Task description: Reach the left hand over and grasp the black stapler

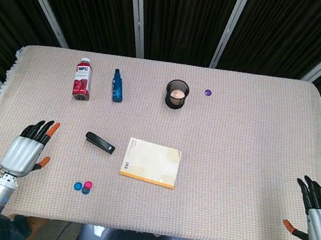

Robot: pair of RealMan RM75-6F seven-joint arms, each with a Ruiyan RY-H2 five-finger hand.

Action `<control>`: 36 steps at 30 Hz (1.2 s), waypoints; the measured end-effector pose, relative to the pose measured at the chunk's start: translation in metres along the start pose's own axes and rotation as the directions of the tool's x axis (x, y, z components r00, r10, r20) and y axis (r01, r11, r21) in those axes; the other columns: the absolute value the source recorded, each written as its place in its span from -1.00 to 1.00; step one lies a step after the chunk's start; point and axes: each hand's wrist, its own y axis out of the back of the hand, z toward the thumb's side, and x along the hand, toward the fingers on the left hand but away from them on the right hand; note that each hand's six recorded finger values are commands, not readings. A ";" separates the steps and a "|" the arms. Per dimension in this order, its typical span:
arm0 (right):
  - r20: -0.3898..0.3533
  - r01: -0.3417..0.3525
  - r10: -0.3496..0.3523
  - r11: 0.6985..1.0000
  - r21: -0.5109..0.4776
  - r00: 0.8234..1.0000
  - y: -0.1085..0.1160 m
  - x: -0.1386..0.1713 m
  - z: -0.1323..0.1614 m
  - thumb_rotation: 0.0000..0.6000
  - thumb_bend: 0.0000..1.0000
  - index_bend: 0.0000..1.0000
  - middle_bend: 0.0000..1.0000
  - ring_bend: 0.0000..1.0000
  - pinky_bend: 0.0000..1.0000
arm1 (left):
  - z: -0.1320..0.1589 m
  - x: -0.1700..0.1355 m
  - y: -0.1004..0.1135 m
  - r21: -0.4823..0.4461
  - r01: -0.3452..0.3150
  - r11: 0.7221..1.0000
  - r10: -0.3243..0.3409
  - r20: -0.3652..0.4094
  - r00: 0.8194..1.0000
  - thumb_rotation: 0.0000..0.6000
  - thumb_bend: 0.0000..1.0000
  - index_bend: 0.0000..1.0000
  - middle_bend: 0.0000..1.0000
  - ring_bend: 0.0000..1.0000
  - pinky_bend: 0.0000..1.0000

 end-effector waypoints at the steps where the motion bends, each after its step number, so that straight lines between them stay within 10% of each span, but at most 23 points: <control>1: -0.001 0.000 0.000 1.000 0.001 1.000 0.000 0.000 0.000 1.00 -0.88 -1.00 -1.00 -1.00 -1.00 | 0.000 0.000 0.000 0.000 0.001 1.000 -0.001 -0.001 1.000 1.00 -0.51 -0.99 -0.89 -0.87 -0.62; 36: 0.036 0.027 -0.025 0.999 -0.034 0.999 0.009 0.004 -0.012 1.00 -0.88 -1.00 -1.00 -1.00 -1.00 | 0.093 0.106 -0.045 0.066 0.130 0.989 -0.141 0.191 0.972 1.00 -0.44 -0.80 -0.70 -0.72 -0.62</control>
